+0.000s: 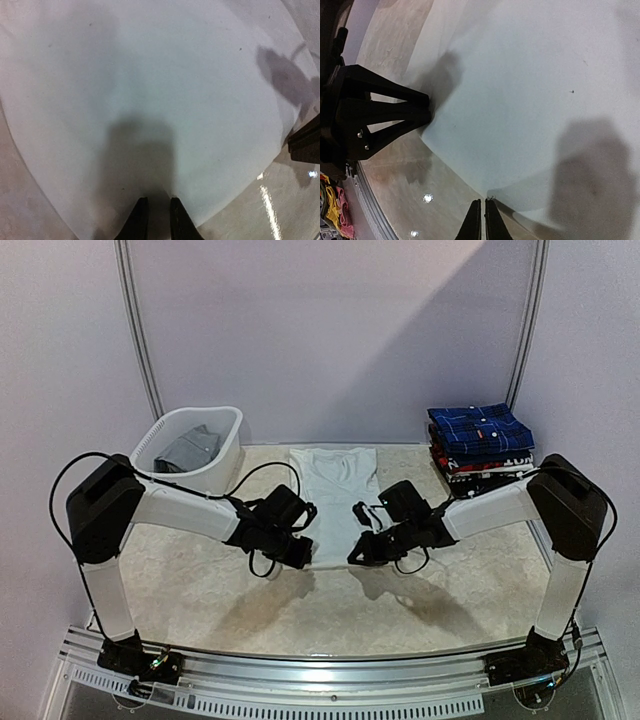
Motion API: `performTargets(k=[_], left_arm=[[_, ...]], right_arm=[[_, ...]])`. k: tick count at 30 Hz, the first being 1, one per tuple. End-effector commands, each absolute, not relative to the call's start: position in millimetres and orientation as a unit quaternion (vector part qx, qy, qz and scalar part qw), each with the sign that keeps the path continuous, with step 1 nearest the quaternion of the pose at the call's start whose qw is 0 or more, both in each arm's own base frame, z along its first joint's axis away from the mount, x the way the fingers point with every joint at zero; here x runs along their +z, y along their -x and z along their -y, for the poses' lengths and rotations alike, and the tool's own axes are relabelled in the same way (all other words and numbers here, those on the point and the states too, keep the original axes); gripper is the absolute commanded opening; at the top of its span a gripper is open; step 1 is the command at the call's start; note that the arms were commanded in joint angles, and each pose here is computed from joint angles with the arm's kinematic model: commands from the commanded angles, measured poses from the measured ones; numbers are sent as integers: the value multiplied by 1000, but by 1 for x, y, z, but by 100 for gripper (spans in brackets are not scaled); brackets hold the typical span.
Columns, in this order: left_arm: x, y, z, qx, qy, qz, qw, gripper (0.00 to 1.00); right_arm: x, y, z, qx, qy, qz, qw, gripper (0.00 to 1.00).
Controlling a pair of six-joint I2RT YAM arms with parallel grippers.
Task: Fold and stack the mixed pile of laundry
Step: Smooth out the 2/3-rectangle-folded T-shirt at the center of the board.
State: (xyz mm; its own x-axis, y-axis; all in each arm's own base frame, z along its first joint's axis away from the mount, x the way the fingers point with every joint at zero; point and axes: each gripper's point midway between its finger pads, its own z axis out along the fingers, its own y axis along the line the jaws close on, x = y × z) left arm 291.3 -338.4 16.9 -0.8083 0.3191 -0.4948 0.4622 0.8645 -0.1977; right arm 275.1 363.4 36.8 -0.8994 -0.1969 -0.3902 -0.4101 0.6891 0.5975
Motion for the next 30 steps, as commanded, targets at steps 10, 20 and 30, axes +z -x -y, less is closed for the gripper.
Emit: performTargets(k=[10, 20, 30], left_arm=[[15, -279, 317, -122, -206, -942, 234, 14], [52, -290, 314, -91, -222, -928, 284, 30], [137, -323, 302, -51, -213, -869, 443, 85]], right_arm=[[1, -261, -290, 236, 141, -953, 130, 7], [80, -250, -300, 317, 166, -916, 183, 12], [98, -320, -278, 243, 89, -928, 269, 30]])
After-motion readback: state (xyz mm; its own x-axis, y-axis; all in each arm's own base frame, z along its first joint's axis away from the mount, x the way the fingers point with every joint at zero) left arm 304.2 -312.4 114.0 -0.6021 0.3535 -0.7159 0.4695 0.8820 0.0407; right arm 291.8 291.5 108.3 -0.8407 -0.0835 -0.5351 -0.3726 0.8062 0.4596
